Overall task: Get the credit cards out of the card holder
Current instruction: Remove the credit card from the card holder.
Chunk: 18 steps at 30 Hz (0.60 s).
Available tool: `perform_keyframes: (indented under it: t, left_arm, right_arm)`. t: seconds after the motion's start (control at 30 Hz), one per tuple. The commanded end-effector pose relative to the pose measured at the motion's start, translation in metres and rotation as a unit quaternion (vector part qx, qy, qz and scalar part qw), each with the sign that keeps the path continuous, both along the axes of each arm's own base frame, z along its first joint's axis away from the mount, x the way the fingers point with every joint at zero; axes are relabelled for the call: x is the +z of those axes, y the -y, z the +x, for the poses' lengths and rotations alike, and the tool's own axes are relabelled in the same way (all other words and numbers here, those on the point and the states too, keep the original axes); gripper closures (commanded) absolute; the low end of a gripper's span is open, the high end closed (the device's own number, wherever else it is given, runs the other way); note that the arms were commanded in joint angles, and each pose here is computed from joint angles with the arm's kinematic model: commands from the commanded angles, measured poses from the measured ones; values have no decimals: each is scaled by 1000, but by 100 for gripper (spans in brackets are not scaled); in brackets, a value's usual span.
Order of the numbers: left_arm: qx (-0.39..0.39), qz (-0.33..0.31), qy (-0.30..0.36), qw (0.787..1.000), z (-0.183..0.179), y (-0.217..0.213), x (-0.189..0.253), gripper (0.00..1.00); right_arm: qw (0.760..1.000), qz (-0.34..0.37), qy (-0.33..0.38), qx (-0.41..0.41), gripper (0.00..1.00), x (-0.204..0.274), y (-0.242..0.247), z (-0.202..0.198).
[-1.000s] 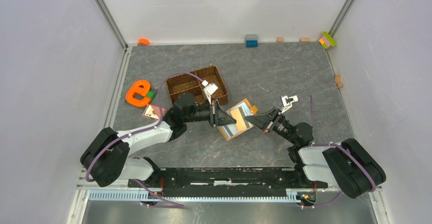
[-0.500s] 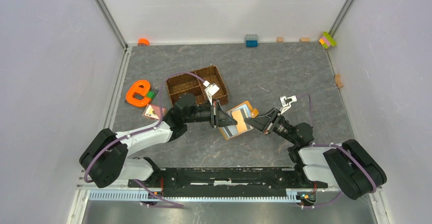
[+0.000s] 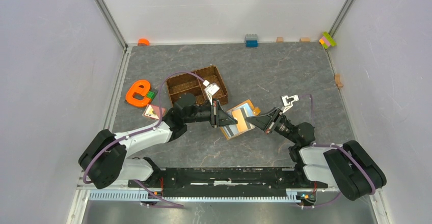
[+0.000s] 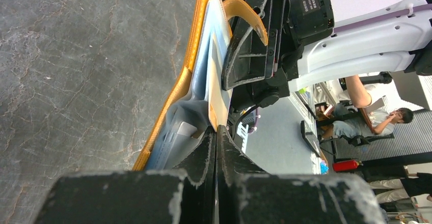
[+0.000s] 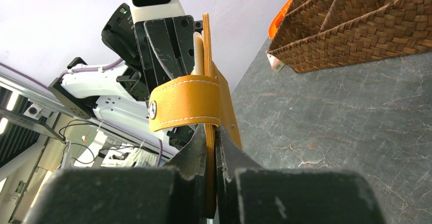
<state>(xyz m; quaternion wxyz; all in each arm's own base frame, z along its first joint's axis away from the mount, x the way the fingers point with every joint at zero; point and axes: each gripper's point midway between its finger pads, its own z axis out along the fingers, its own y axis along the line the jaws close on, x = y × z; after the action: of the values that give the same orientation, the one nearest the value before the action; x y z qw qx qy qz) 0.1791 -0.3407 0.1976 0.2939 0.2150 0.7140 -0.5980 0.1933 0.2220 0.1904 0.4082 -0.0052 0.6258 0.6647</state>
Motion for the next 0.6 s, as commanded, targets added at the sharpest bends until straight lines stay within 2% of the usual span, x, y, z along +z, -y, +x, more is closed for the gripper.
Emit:
perform_keyframes:
  t: [0.0, 0.57]
  left_arm:
    - [-11, -28, 56, 998, 0, 2, 32, 98]
    - [17, -18, 67, 997, 6, -5, 31, 98]
  right_arm:
    - [986, 73, 151, -20, 100, 58, 20, -23]
    - [984, 83, 151, -50, 100, 60, 35, -21]
